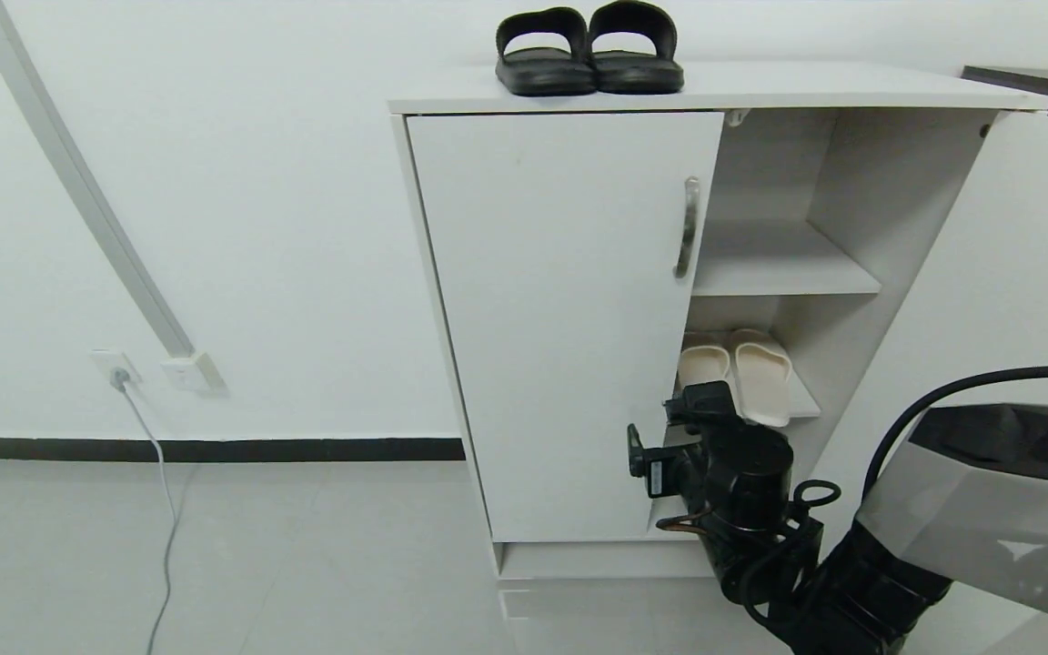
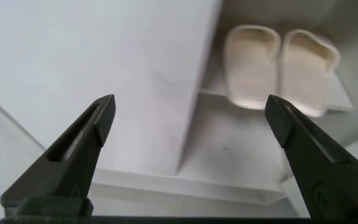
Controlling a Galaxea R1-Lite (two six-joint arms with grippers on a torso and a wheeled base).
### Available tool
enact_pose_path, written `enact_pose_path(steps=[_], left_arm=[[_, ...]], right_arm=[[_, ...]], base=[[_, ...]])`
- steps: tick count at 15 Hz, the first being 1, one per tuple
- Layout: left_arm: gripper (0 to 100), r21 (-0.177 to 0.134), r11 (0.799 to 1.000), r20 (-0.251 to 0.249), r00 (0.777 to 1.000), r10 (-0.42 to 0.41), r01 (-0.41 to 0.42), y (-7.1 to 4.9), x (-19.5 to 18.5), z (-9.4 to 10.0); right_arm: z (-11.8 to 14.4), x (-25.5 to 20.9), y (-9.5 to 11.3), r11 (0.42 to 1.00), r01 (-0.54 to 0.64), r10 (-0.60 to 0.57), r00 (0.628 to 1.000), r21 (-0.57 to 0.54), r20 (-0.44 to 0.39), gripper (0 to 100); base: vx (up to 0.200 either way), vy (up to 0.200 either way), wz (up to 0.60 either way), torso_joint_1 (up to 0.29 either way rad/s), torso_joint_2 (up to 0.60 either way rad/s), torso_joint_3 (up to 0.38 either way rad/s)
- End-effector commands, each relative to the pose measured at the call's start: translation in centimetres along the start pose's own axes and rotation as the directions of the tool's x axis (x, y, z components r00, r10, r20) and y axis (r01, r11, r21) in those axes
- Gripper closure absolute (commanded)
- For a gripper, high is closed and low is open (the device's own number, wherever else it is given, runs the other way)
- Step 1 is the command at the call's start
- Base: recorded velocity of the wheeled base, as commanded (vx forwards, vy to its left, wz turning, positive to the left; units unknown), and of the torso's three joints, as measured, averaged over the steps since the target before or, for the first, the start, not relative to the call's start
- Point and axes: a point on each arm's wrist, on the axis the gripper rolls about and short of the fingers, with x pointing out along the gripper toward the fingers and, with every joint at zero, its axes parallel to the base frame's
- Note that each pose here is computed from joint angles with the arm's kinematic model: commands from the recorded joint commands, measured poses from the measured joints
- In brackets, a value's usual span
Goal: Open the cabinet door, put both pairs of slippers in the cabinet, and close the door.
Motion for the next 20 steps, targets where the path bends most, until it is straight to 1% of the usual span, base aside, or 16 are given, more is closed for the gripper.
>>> enact_pose_path(steps=[1, 5, 14, 20], left_arm=[[100, 0.0, 1.0, -0.001, 1.0, -0.001, 0.001, 0.0, 0.01, 0.0], [100, 0.0, 1.0, -0.001, 1.0, 0.001, -0.001, 0.0, 0.01, 0.0], [100, -0.002, 1.0, -0.001, 1.0, 0.001, -0.001, 0.0, 0.01, 0.0], [100, -0.002, 1.0, -0.001, 1.0, 0.001, -0.001, 0.0, 0.01, 0.0]], right_arm=[[-0.12, 0.04, 0.1, 1.0, -0.003, 0.003, 1.0, -0.002, -0.003, 0], [0.01, 0.02, 0.01, 1.0, 0.0, 0.0, 1.0, -0.001, 0.007, 0], [0.56, -0.22, -0.44, 1.0, 0.004, -0.005, 1.0, 0.013, 0.027, 0], [0.17, -0.28, -0.83, 1.0, 0.01, -0.009, 1.0, -0.026, 0.019, 0]], base=[[0.0, 0.2, 0.0, 0.002, 0.0, 0.002], [0.0, 0.2, 0.0, 0.004, 0.0, 0.005], [0.0, 0.0, 0.0, 0.0, 0.0, 0.0], [0.0, 0.0, 0.0, 0.0, 0.0, 0.0]])
